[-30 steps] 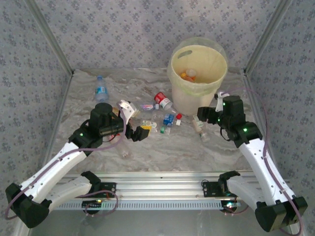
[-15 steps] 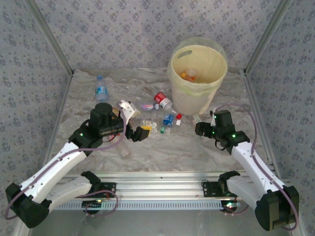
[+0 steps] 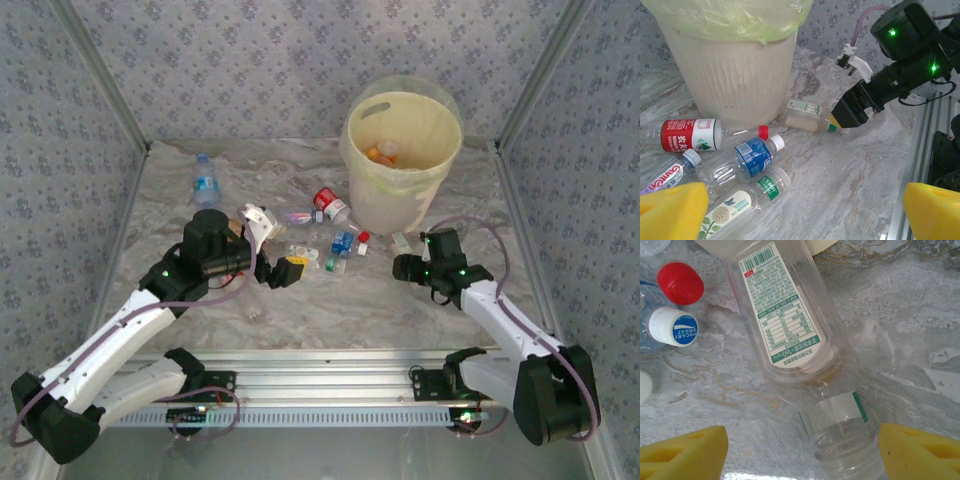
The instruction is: Put the plastic bottles in the bin
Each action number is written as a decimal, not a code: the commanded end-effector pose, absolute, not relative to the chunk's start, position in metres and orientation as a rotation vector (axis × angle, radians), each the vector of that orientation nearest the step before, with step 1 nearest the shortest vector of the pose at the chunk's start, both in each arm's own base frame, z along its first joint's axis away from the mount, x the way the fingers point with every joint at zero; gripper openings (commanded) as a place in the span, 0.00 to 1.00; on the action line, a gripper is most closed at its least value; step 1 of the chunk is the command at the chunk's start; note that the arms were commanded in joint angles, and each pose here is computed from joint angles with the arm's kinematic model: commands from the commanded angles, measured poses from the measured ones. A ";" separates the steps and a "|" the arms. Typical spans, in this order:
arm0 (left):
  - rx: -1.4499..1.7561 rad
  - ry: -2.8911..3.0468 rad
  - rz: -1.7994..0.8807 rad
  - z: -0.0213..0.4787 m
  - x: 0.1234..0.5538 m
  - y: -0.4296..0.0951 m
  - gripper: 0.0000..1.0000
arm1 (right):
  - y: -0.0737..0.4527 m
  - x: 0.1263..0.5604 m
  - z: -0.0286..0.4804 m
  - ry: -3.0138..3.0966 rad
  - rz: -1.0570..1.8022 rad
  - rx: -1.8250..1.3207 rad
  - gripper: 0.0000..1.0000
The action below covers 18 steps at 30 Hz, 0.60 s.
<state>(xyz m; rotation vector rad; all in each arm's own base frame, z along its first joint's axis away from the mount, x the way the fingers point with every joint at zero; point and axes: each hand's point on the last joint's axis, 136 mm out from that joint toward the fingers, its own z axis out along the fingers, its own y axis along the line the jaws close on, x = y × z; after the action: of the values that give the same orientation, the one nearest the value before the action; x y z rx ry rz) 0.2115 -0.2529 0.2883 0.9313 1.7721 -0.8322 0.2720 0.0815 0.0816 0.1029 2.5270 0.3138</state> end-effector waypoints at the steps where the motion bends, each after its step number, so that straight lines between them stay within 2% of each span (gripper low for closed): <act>1: 0.949 1.704 -0.856 0.311 0.205 -0.256 1.00 | 0.079 0.275 0.074 2.533 0.299 0.134 0.81; 13: 0.952 1.710 -0.857 0.309 0.206 -0.256 1.00 | 0.079 0.275 0.054 2.599 0.274 0.163 0.80; 18: 0.954 1.710 -0.860 0.309 0.205 -0.257 0.99 | 0.077 0.275 0.050 2.613 0.249 0.201 0.77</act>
<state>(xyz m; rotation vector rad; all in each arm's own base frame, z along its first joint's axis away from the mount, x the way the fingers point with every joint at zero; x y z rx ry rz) 0.2110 -0.2532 0.2885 0.9332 1.7709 -0.8351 0.2757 0.0805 0.0540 0.1596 2.6051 0.2798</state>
